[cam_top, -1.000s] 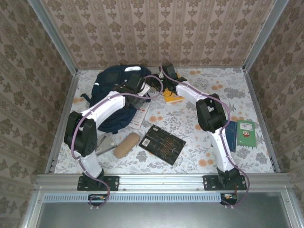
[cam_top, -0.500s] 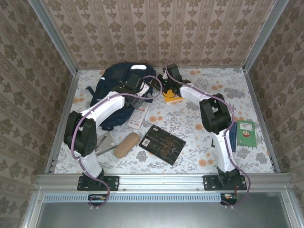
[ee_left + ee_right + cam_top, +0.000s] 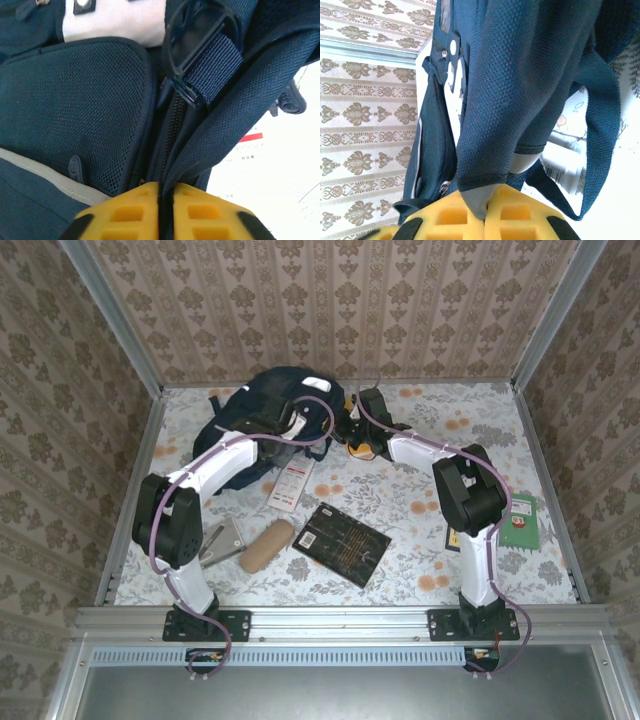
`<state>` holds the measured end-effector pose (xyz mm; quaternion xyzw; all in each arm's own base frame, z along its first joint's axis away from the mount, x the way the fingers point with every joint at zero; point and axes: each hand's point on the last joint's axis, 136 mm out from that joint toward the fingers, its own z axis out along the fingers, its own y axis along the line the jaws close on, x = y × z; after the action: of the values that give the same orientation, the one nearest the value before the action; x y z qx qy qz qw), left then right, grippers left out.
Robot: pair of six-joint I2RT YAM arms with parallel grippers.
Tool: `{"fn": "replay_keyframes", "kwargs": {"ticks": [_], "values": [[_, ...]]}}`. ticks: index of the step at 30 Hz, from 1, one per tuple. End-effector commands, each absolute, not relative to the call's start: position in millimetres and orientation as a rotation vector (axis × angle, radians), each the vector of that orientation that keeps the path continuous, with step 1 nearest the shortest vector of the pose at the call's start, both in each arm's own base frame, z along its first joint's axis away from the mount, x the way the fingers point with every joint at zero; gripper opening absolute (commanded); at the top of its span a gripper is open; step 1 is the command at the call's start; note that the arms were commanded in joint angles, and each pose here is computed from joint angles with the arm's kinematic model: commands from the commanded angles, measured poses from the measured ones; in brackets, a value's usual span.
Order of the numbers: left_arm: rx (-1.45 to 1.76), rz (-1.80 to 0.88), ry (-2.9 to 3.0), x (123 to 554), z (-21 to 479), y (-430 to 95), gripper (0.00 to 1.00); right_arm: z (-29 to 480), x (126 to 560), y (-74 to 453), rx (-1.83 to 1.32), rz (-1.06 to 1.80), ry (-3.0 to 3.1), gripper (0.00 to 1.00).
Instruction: Pack books, pencil case, and school supplies into a backpack
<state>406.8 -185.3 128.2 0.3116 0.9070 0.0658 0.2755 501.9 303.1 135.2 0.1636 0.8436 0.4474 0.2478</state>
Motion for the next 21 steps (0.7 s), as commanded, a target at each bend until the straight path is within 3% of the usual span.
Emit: {"fn": "replay_keyframes", "kwargs": {"ticks": [1, 4, 9, 15, 21], "values": [[0.592, 0.185, 2.396, 422.6, 150.8, -161.9, 0.28, 187.9, 481.6, 319.8, 0.404, 1.334, 2.222, 0.00], [0.530, 0.098, 2.404, 401.4, 156.9, -167.1, 0.37, 191.1, 479.3, 328.2, 0.459, 1.381, 2.210, 0.00], [0.381, -0.017, 2.403, 358.3, 164.4, -167.5, 0.40, 203.1, 468.5, 342.9, 0.510, 1.406, 2.193, 0.00], [0.196, -0.237, 2.394, 323.6, 151.8, -172.9, 0.34, 216.1, 457.8, 356.2, 0.519, 1.404, 2.179, 0.00], [0.166, -0.321, 2.375, 317.9, 131.3, -187.5, 0.31, 217.2, 453.9, 365.2, 0.542, 1.421, 2.189, 0.00]]}}
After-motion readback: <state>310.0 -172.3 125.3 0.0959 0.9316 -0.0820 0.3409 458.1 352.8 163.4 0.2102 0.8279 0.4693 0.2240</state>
